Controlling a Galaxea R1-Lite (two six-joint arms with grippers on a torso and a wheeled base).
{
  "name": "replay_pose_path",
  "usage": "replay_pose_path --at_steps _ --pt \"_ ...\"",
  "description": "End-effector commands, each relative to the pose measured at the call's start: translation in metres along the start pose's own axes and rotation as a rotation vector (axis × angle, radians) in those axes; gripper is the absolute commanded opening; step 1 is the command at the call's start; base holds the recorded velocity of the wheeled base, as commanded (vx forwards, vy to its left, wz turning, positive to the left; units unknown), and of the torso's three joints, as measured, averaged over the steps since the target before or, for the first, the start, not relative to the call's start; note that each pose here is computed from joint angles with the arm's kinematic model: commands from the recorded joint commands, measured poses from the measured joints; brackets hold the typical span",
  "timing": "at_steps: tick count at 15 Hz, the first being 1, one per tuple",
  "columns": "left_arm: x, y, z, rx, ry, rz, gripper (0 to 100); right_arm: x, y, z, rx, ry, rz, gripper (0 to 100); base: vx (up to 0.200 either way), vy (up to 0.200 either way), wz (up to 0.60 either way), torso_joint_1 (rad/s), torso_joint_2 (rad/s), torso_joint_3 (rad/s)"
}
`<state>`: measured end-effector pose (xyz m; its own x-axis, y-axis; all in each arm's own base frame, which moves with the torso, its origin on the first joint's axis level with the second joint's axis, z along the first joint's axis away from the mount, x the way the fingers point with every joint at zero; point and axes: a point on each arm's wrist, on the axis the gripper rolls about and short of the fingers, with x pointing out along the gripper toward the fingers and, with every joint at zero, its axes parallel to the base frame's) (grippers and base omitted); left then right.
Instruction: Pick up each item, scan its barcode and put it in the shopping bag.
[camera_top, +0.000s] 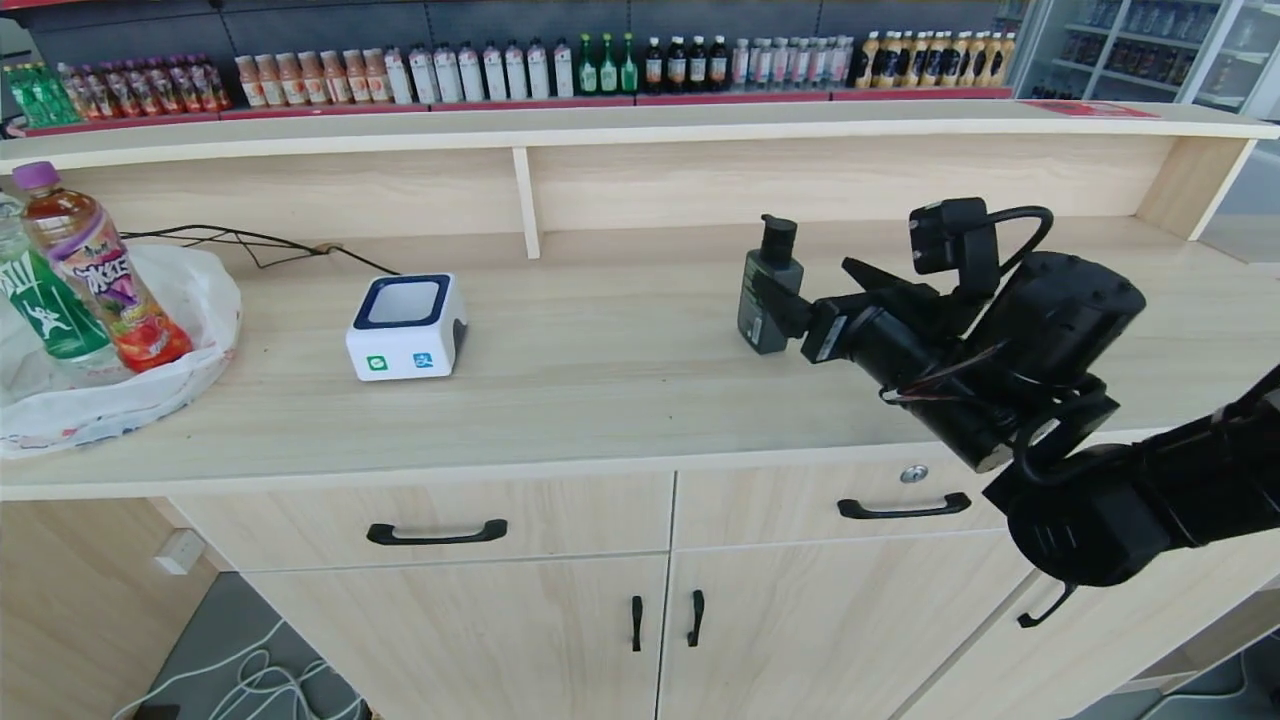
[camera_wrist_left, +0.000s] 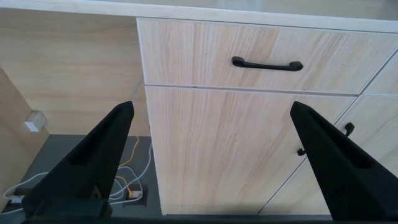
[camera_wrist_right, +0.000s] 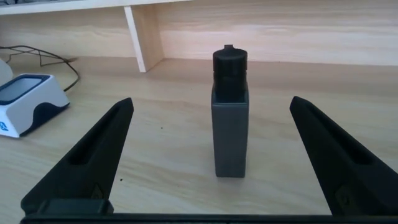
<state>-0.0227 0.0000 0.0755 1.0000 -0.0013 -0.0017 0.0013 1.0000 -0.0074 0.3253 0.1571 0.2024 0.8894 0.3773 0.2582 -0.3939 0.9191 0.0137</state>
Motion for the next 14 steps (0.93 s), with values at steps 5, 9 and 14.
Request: replay_pose_path --at_steps 5,9,14 --pt "0.000 0.000 0.000 0.000 0.000 0.000 100 0.029 -0.001 -0.040 0.009 0.053 -0.004 100 0.000 0.000 0.00 0.000 0.00 0.000" --pt "0.000 0.000 0.000 0.000 0.000 0.000 100 0.046 -0.005 -0.037 0.007 0.071 -0.015 100 0.000 0.000 0.00 0.000 0.00 0.000" --pt "0.000 0.000 0.000 0.000 0.000 0.000 100 0.062 -0.014 -0.034 0.003 0.040 -0.022 100 0.000 0.000 0.00 0.000 0.00 0.000"
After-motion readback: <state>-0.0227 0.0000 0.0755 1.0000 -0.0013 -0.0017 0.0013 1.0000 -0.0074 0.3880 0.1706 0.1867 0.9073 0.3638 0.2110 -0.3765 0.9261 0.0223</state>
